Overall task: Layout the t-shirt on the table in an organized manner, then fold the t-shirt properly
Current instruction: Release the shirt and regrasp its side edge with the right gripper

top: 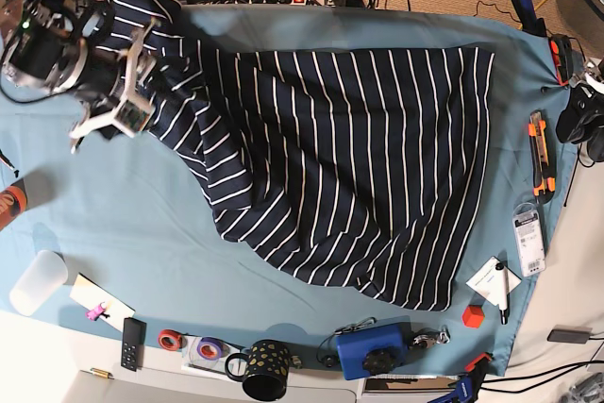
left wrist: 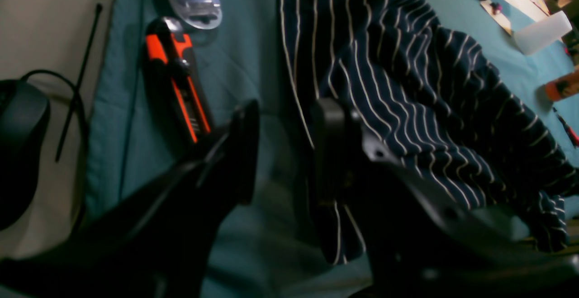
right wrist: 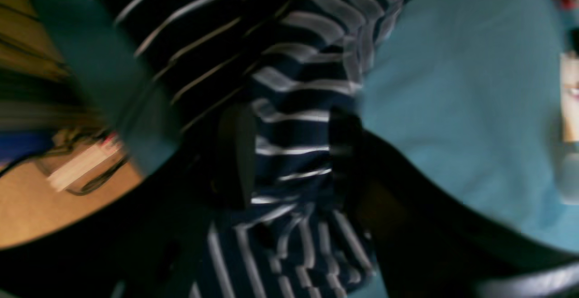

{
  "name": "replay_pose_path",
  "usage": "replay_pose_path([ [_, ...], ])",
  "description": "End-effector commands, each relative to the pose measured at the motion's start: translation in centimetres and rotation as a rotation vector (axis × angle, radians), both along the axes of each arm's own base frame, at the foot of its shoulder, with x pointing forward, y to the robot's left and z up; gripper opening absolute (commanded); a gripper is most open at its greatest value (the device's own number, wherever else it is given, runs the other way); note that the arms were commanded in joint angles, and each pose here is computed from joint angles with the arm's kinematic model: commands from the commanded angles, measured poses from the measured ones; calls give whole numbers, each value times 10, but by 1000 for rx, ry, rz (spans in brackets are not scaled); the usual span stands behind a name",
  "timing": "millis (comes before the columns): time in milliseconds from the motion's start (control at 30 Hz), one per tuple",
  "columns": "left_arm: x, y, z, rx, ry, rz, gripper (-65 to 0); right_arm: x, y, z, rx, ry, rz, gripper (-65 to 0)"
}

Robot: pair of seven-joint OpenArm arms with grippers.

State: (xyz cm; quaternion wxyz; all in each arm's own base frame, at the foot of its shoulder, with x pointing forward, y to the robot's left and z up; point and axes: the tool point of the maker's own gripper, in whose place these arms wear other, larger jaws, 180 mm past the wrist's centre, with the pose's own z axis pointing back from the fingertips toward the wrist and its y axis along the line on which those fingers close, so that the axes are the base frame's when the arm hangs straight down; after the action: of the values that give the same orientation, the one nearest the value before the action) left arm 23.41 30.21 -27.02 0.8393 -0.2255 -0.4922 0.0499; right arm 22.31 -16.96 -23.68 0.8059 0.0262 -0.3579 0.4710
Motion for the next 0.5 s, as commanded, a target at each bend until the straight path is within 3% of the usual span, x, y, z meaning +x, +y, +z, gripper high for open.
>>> replay_pose_path([
  [0, 5, 4, 16, 14, -54, -3, -439, 9, 0, 14, -5, -58, 10, -387],
  [67, 5, 4, 16, 14, -55, -3, -439, 25, -9, 25, -57, -145, -20, -388],
  [133, 5, 4, 16, 14, -55, -3, -439, 44, -23, 41, -74, -243, -114, -388],
  [200, 5, 4, 16, 14, -55, -3, -439, 56, -35, 46, -78, -265, -178, -388],
  [467, 5, 4, 17, 14, -57, -3, -439, 72, -99, -19, 31, 80, -383, -388],
])
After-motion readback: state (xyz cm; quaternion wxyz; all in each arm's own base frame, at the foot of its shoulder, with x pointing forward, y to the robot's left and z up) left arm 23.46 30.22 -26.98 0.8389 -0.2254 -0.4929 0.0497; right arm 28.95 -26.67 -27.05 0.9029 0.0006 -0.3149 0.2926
